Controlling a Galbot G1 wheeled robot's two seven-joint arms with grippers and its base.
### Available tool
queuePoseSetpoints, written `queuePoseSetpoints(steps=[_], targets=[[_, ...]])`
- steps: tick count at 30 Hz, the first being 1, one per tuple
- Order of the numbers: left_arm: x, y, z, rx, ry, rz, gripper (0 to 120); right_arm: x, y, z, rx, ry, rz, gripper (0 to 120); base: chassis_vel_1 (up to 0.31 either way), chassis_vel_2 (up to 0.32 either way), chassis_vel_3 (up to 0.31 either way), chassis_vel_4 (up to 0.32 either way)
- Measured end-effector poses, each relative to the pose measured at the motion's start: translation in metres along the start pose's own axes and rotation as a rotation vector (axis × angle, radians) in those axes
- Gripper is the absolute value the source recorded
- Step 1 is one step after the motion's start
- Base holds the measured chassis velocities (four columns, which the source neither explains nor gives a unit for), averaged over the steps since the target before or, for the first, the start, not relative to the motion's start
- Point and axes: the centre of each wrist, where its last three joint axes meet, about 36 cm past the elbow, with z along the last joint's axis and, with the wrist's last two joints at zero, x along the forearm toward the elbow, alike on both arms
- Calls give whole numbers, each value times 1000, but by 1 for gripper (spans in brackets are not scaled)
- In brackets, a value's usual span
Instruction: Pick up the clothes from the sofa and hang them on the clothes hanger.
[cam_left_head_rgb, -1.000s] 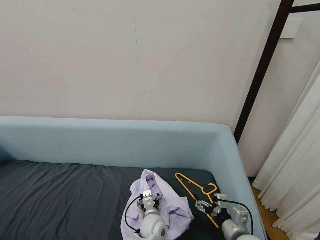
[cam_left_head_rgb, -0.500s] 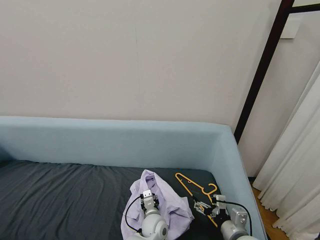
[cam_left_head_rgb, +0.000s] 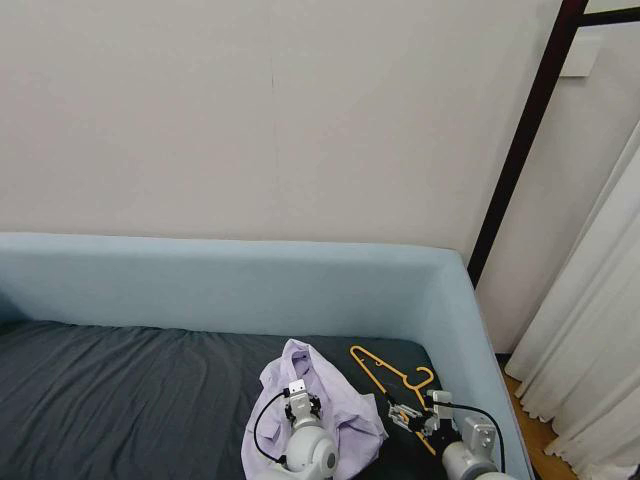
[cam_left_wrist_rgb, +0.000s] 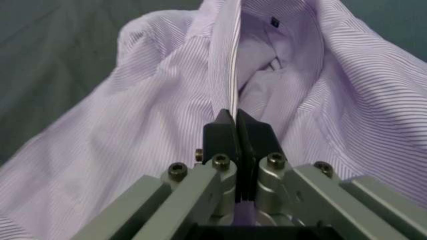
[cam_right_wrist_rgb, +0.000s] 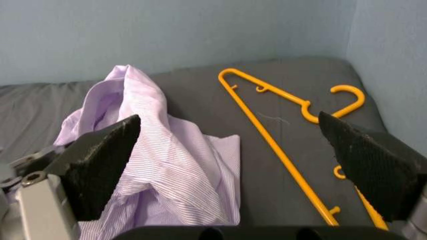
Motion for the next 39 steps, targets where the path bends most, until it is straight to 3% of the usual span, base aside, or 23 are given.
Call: queuePoseSetpoints(steps=[5, 10, 11, 14, 19, 31, 36, 39], targets=[[21, 27, -10, 7, -21, 16, 0, -1, 1, -2, 1, -6, -6, 100, 0, 0, 0, 0], [66, 93, -24, 14, -65, 19, 0, 0, 5, -5, 10, -24, -32, 100, 0, 0, 0, 0], [66, 93, -24, 14, -65, 19, 0, 0, 5, -5, 10, -24, -32, 100, 0, 0, 0, 0], [91, 125, -35, -2, -102, 29, 0, 5, 11, -8, 14, -40, -52, 100, 0, 0, 0, 0], [113, 155, -40, -19, -141, 27, 0, 9, 27, -9, 17, -55, -110, 100, 0, 0, 0, 0], [113, 183, -11, -61, -213, 69, 0, 13, 36, 1, 26, -42, -187, 100, 0, 0, 0, 0], [112, 203, -5, -76, -220, 66, 0, 11, 41, 4, 38, -27, -260, 100, 0, 0, 0, 0], [105, 226, 1, -107, -227, 60, 0, 3, 47, 5, 44, -11, -301, 100, 0, 0, 0, 0]])
